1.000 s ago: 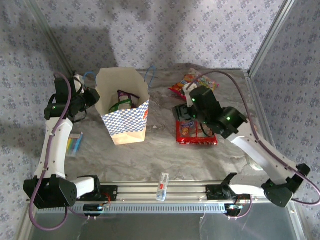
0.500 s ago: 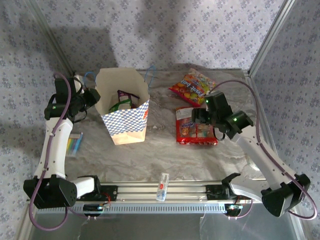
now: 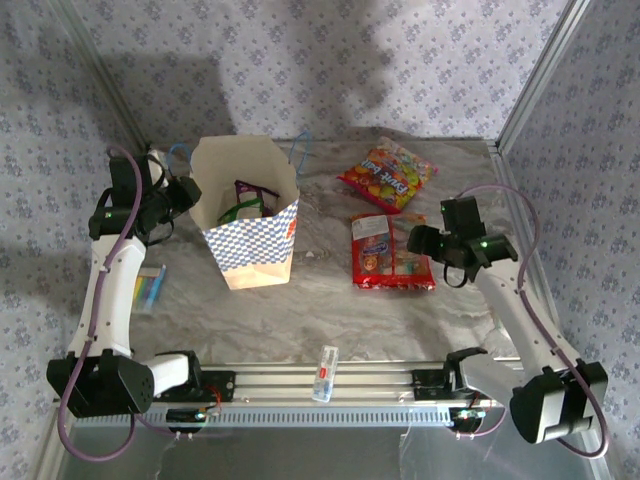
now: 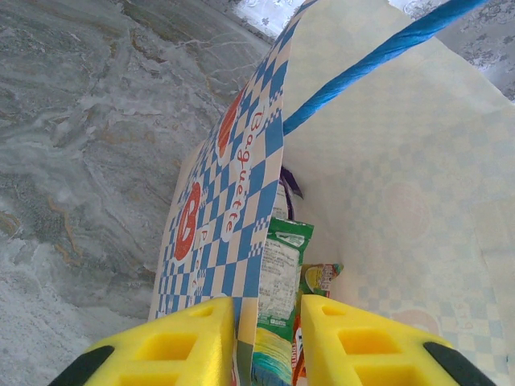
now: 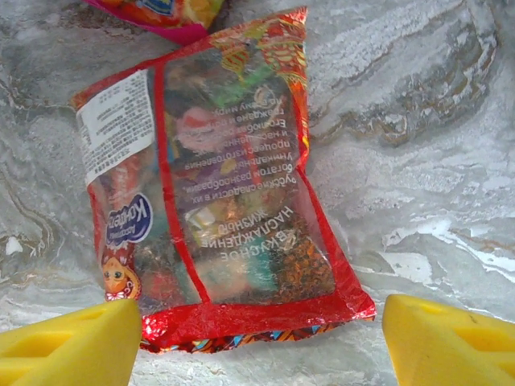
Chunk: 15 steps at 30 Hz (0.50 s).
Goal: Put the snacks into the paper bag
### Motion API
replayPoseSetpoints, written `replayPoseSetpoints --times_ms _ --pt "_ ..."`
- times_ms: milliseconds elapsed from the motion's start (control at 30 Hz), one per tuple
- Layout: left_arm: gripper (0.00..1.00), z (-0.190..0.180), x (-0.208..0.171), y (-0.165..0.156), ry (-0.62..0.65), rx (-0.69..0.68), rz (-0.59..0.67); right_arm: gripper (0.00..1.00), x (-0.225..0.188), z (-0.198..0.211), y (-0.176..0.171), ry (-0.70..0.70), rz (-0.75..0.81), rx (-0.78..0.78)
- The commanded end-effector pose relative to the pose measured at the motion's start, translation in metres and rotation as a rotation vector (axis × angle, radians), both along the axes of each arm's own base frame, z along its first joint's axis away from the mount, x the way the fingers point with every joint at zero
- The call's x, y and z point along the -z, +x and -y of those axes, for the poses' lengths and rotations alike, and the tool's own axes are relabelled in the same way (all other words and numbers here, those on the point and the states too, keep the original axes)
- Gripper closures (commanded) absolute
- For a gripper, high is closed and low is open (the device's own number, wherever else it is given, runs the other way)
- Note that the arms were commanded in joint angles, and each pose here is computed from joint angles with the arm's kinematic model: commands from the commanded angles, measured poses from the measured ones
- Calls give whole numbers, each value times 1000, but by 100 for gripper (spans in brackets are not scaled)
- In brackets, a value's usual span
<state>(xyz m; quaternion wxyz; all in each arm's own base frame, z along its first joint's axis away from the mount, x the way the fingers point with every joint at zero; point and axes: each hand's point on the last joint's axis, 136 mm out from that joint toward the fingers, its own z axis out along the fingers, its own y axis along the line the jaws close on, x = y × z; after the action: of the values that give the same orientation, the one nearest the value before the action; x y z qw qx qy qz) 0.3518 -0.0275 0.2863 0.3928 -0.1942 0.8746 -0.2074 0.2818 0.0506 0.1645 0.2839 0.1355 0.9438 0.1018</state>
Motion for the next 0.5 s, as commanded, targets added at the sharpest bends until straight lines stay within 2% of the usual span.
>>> replayPoseSetpoints --times_ms 0,467 --pt "71 -2 -11 -2 -3 -9 21 19 4 -3 4 73 8 -2" --pt "69 -2 -5 -8 5 -4 -6 17 41 1 27 130 -51 -28"
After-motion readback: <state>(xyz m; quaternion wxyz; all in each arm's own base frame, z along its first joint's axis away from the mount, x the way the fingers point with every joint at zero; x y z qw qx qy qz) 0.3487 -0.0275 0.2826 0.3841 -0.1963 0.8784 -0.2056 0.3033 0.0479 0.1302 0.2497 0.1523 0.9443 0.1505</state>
